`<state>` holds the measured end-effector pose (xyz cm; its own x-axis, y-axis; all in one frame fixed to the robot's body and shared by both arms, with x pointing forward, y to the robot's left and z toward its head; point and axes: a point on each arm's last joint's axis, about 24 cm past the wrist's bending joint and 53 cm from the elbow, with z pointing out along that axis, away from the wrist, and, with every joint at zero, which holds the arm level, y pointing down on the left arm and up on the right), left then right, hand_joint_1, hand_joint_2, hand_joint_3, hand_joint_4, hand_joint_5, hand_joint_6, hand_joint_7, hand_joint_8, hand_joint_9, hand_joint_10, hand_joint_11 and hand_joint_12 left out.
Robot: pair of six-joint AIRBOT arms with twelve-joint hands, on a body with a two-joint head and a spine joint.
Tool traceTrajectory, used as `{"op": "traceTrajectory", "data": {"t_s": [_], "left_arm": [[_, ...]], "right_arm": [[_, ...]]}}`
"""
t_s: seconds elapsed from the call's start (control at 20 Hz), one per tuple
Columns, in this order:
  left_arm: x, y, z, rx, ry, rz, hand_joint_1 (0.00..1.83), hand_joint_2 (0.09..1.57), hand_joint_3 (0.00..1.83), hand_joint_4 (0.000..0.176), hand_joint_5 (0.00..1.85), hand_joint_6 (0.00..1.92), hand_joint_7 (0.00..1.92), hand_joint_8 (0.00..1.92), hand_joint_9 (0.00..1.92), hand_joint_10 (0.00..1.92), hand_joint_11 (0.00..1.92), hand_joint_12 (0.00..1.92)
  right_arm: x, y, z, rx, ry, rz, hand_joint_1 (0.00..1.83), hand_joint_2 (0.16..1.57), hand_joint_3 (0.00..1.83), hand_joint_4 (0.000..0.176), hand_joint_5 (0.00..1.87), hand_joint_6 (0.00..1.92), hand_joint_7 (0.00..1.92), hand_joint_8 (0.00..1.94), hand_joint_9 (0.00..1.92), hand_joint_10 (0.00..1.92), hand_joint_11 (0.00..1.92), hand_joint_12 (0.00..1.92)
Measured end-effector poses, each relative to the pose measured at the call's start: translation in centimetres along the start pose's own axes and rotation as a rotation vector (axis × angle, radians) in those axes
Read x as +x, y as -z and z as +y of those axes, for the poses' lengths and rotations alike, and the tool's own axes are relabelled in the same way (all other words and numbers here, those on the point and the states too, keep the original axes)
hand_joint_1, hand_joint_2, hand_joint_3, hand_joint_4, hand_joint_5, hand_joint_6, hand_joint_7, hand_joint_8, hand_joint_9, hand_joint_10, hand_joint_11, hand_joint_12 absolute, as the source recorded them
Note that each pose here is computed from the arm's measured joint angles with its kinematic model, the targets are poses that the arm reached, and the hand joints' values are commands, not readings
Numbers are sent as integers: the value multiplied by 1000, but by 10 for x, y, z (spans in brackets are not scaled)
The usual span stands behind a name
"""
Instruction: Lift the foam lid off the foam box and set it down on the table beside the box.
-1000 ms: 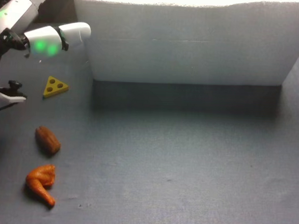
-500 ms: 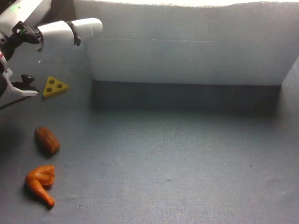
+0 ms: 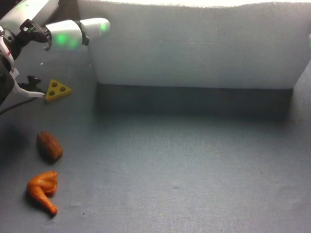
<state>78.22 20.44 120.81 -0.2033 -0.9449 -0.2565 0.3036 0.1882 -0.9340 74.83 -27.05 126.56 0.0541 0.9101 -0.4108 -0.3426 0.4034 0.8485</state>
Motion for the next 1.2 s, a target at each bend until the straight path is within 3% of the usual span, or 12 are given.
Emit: {"op": "traceTrajectory", "data": {"t_s": [0.05,0.35,0.45,0.5,0.55,0.65,0.7,0.75,0.85,0.95,1.1,1.2], "left_arm": [[1,-2,1,-2,-3,4,547,1067,1,1,0,0,0,0,0,0,19,10],[6,-5,8,-23,10,7,533,1057,0,0,0,0,0,0,0,0,35,37],[5,-6,10,-31,12,5,535,1049,5,0,0,0,0,0,0,0,0,287],[6,-6,11,-32,13,6,519,1046,3,0,0,0,0,0,0,0,0,306],[10,-6,12,-33,12,14,507,1045,1,12,0,0,0,0,0,0,0,383],[12,-7,13,-38,16,17,513,1039,0,10,12,4,0,0,0,0,0,338],[11,-7,13,-37,13,17,499,1045,0,12,26,4,0,0,0,0,0,399],[12,-8,13,-35,18,17,537,1083,5,0,62,8,8,1,27,9,0,593],[13,-8,13,-32,29,16,527,1140,9,0,136,16,67,7,104,29,0,970],[13,-8,12,-27,29,14,576,1194,7,0,209,21,144,10,163,42,0,1066],[12,-9,9,-20,34,11,557,1256,14,0,258,30,184,10,204,62,0,1143],[12,-9,9,-18,33,12,578,1277,5,0,293,35,152,0,163,43,0,1038]], "right_arm": [[0,-1,-1,4,-7,-2,564,1088,0,0,0,0,0,0,0,0,0,0],[6,-3,-3,7,-17,10,577,1106,0,0,0,0,0,0,0,0,0,0],[6,-3,-3,7,-16,10,564,1108,0,0,0,0,0,0,0,0,0,0],[6,-3,-3,8,-18,9,573,1101,0,0,0,0,0,0,0,0,0,0],[6,-3,-3,5,-18,12,575,1098,0,0,0,0,0,0,0,0,0,0],[8,-3,-3,6,-26,12,580,1106,0,0,0,0,0,0,0,0,0,0],[9,-3,-3,6,-30,13,576,1116,4,0,0,0,0,0,0,0,0,0],[9,-4,-3,5,-35,14,576,1124,8,0,0,0,0,0,0,0,0,0],[10,-4,-3,2,-37,15,554,1162,22,0,50,21,0,0,0,0,0,0],[10,-5,-4,2,-40,15,557,1200,32,0,169,76,56,22,19,8,0,0],[5,-6,0,-9,-51,-6,585,1256,2,0,12,813,149,10,57,86,0,0],[2,-7,1,-14,-52,-13,570,1282,7,0,4,901,152,7,32,94,0,0]]}}
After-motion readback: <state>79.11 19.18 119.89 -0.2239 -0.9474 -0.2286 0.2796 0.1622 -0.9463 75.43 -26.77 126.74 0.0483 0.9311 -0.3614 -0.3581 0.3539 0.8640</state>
